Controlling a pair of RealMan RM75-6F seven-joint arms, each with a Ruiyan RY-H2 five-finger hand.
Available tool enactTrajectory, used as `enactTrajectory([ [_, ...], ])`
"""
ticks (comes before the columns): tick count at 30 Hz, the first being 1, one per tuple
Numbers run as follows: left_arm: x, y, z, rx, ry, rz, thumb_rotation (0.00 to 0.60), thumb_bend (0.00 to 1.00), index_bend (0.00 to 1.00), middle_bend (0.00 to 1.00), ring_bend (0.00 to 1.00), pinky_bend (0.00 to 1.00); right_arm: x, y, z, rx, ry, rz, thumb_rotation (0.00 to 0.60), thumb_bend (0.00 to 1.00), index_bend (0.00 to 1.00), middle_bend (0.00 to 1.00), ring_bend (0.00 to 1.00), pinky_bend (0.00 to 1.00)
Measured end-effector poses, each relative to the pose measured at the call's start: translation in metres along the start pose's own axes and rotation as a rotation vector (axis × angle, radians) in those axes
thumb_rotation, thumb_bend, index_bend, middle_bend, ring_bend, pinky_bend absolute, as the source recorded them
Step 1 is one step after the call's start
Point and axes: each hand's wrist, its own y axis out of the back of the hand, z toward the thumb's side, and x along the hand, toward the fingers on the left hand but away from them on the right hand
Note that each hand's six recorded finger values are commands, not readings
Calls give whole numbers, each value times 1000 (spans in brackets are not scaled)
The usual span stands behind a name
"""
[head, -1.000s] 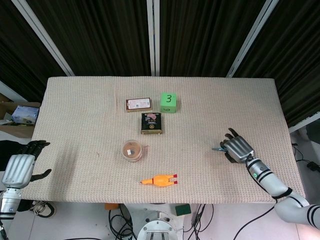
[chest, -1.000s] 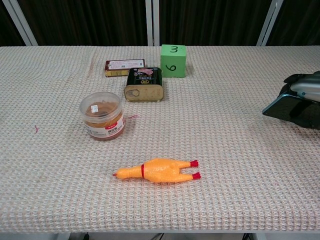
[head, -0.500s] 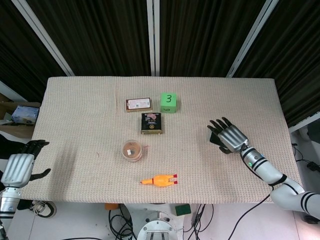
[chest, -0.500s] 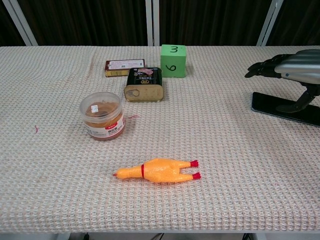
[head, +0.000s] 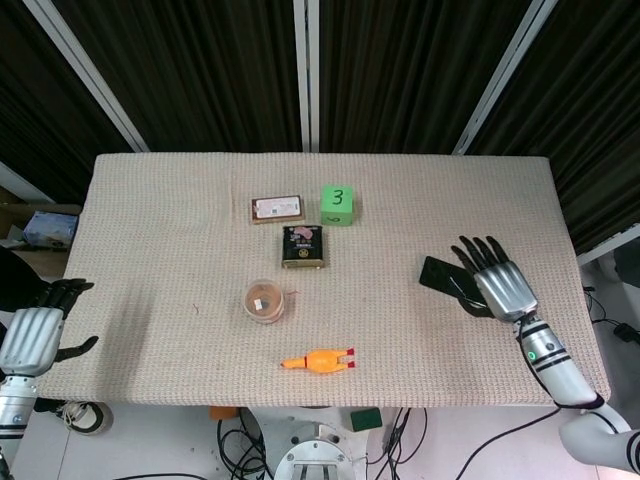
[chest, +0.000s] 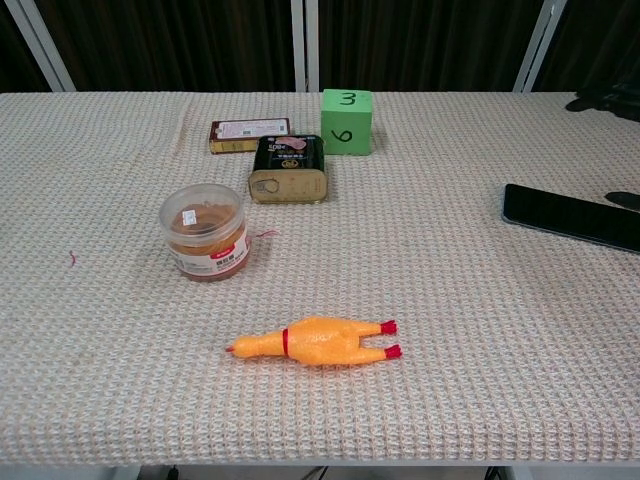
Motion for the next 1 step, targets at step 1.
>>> enactTrajectory([
  [1,0,0,0,-1,-3,3,600,121,216,191,152,341,12,-2,-6,-20,-37,-15,431,325,0,0,0,0],
])
